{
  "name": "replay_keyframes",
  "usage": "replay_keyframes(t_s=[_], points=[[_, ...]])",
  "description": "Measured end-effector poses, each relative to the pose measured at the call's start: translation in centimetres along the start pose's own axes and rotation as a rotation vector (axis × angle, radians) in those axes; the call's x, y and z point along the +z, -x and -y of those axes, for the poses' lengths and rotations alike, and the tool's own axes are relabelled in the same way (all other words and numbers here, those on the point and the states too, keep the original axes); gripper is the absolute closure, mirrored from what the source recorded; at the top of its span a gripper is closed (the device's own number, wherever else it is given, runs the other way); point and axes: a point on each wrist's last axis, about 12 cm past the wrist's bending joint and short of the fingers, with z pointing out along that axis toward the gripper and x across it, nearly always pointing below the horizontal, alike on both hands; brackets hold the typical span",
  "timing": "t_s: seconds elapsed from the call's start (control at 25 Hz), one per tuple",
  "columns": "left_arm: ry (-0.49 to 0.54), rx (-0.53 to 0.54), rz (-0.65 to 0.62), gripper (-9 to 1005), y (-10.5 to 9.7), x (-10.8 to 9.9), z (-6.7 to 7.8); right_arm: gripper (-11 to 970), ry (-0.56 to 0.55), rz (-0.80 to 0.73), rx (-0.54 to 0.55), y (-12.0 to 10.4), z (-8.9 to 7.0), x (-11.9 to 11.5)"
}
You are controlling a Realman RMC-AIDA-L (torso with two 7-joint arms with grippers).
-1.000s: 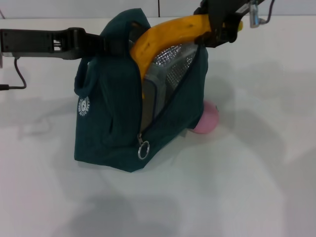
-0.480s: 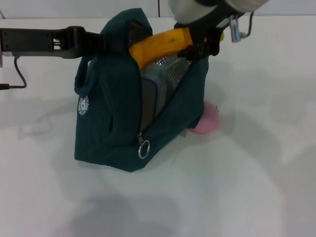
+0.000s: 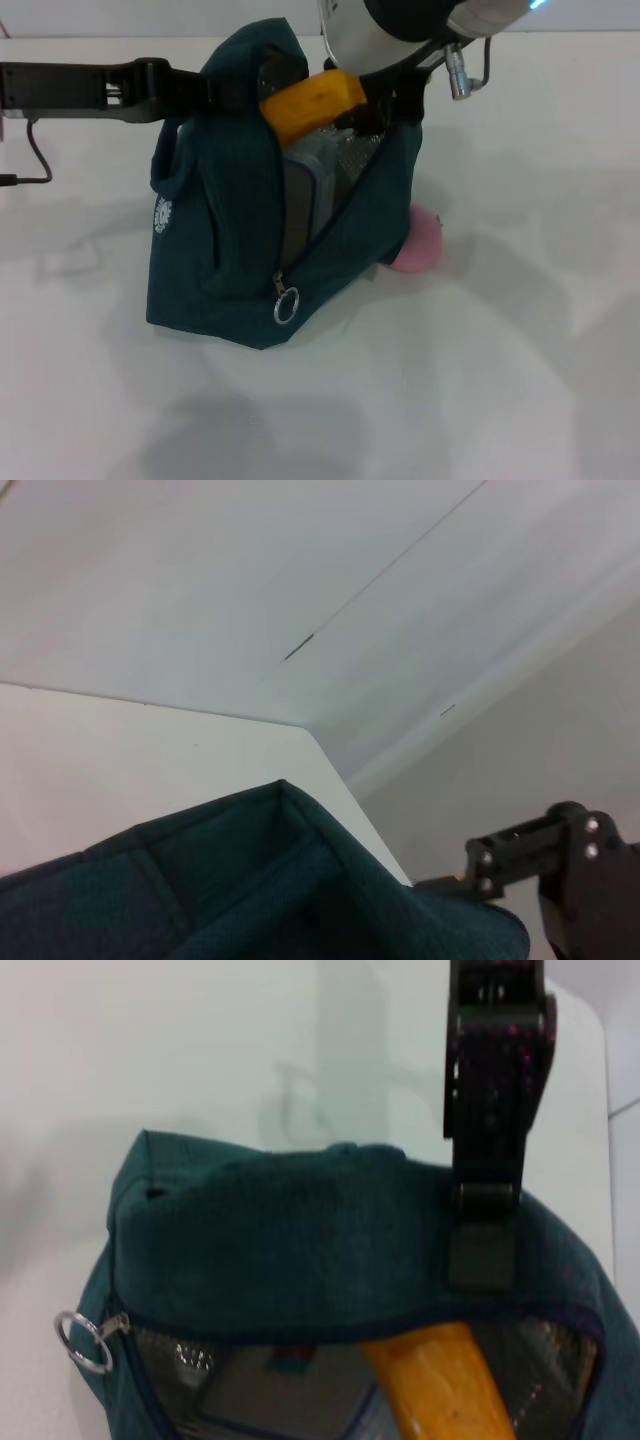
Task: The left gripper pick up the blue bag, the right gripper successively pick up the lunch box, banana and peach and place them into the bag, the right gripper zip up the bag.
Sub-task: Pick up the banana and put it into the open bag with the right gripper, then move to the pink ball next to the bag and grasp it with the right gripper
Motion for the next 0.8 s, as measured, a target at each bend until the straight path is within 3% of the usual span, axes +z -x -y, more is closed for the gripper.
replay_keyframes(t_s=[0.4, 0.56, 0.72, 0.8], points=[[0.004, 0.000, -0.001, 954, 0.0, -0.1, -0.1, 346, -0.032, 0.026, -0.009, -0.4, -0.7, -1.0], [0.004, -0.001, -0.002, 954, -0.1, 0.0, -0.1, 258, -0.052, 0.029, 0.010, -0.9, -0.8, -1.5], [0.007, -0.007, 0.000, 953, -0.3, -0.2, -0.2, 169, -0.097, 0.039, 0.109, -3.0, -0.8, -2.9], [0.009, -0.011, 0.003, 953, -0.4, -0.3, -0.3, 135, -0.132, 0.058, 0.221, -4.9, -0.8, -3.9]])
